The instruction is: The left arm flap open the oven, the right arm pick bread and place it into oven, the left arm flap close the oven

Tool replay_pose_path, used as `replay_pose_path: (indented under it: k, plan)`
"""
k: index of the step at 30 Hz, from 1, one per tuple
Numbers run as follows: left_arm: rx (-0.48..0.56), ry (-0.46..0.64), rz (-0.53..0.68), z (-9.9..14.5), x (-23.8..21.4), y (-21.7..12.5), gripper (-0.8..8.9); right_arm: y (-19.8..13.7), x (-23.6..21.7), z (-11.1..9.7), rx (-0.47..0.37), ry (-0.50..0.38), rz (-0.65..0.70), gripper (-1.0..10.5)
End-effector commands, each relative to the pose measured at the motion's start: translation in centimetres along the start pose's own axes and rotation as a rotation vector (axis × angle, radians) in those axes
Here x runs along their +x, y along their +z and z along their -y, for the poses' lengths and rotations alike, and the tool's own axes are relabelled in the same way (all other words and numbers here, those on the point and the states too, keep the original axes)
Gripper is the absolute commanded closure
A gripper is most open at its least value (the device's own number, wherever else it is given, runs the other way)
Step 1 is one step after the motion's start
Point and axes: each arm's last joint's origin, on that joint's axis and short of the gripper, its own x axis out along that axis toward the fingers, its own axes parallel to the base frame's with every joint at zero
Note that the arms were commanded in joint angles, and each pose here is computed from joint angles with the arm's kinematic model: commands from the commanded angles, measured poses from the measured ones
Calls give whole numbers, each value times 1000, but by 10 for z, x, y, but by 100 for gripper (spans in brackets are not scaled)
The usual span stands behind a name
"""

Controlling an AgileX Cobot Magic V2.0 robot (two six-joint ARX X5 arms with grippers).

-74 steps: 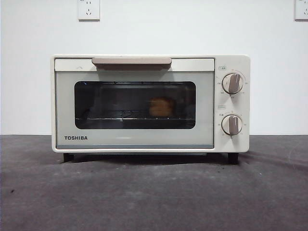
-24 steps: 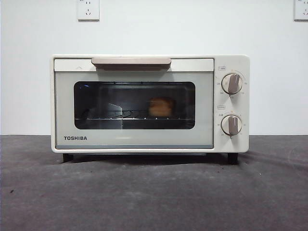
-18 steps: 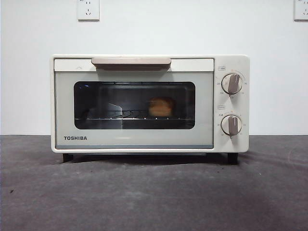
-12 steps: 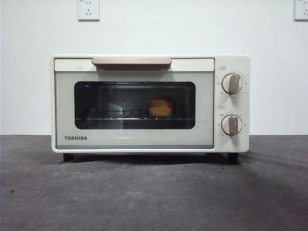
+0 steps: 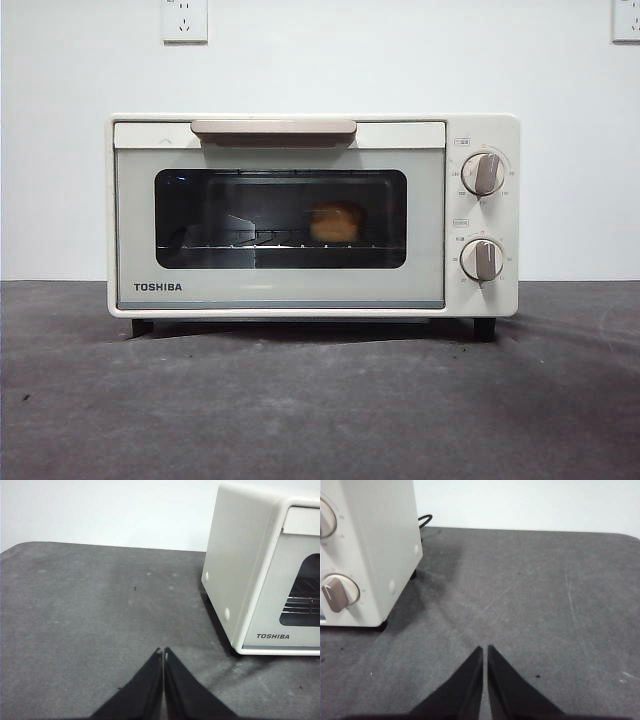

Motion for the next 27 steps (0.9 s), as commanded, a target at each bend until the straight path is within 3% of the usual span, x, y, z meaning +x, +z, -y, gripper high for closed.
replay_pose_path:
  k: [1,27]
  plan:
    - [8,3,-8,-1,2,-6,804,-3,1,0,-42,5,-13,935]
    - [8,3,-8,0,2,-6,804,-1,1,0,-57,6,7,935]
